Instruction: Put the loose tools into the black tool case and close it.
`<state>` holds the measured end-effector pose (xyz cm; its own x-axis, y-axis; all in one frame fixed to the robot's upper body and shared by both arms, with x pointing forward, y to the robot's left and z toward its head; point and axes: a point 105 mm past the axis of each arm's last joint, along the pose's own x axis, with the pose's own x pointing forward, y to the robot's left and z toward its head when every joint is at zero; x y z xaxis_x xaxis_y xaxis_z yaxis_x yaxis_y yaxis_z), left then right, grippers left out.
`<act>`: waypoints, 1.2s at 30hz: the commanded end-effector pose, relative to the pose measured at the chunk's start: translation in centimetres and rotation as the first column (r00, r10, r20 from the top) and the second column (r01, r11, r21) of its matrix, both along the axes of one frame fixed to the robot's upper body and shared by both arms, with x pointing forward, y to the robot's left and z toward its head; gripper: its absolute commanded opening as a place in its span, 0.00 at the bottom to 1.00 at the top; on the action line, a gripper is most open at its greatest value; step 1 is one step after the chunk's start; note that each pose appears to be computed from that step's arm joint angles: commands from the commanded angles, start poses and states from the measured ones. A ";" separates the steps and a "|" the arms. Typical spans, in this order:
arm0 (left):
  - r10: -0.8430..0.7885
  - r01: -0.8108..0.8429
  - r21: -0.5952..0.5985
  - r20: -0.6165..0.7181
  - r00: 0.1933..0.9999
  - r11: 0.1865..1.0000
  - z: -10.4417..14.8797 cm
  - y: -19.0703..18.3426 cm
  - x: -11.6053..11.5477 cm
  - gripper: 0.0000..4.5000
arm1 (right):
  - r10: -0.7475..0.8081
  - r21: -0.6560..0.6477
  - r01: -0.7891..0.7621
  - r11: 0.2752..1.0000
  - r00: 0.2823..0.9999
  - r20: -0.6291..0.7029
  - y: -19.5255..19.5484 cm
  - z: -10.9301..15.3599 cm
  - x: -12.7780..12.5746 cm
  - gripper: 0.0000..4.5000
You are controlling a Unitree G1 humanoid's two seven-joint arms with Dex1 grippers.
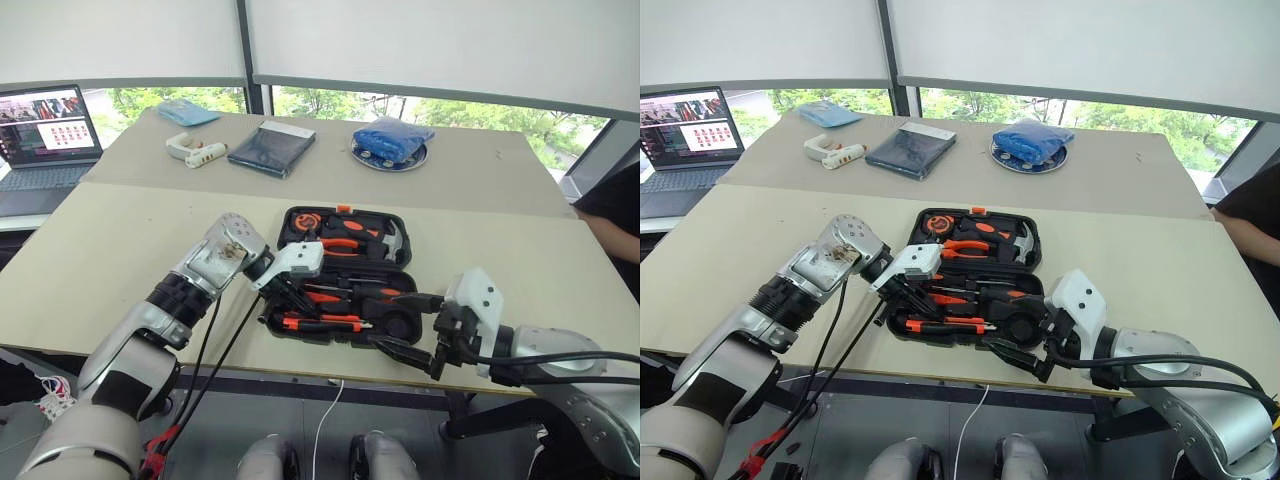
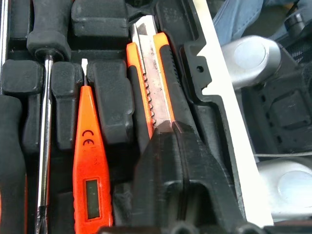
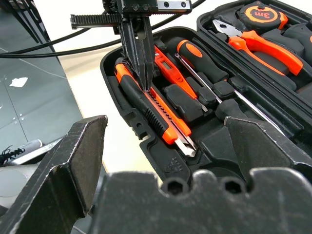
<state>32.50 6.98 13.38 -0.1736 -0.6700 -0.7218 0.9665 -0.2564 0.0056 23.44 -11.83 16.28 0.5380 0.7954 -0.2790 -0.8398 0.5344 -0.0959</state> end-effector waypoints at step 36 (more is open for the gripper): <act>0.095 -0.077 -0.355 0.033 0.995 0.932 7.0 2.3 -0.4 0.15 | -0.259 -0.233 0.254 0.939 0.966 0.009 -10.0 -0.2 4.5 1.00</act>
